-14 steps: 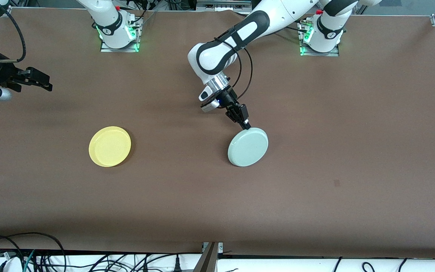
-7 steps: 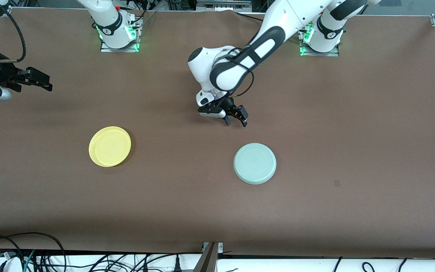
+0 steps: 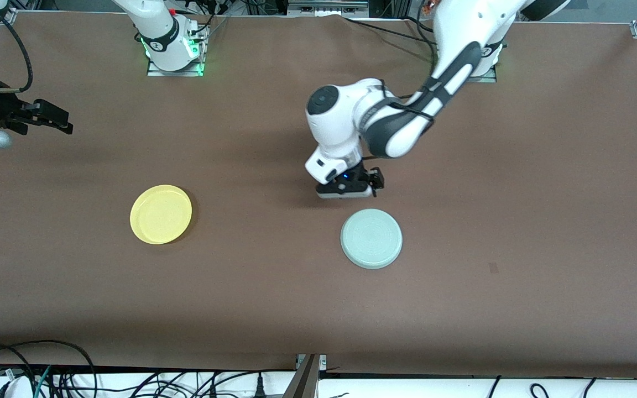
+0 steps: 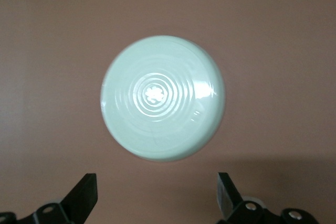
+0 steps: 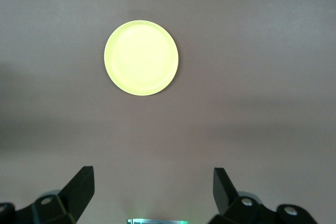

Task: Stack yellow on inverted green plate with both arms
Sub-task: 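Retract the left gripper while the right gripper reaches the yellow plate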

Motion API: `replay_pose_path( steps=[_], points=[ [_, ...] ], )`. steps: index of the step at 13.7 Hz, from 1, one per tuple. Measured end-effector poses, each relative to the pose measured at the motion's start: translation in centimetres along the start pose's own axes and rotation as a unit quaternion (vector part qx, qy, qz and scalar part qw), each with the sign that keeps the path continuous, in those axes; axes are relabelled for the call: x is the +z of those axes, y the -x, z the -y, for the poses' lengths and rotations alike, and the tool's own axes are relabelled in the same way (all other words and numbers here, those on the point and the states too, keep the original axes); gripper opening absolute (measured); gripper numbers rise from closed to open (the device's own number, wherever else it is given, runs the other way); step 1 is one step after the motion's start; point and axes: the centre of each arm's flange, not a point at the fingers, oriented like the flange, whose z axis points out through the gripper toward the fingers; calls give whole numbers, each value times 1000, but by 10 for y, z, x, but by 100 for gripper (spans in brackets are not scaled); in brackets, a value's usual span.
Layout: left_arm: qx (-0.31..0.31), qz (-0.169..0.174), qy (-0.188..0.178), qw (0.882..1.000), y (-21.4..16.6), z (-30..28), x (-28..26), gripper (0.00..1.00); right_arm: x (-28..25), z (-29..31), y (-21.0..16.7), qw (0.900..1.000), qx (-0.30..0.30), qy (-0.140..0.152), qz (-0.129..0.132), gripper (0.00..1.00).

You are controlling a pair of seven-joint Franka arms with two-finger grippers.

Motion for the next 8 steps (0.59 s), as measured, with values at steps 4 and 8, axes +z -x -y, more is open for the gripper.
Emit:
replay_pose_path(
  steps=[4, 8],
  points=[
    [-46, 64, 82, 993, -74, 112, -17, 100, 15, -14, -14, 1000, 12, 0, -4, 100],
    [-94, 83, 127, 984, -124, 243, -26, 100, 45, -17, -36, 1000, 12, 8, 1, 100]
  ],
)
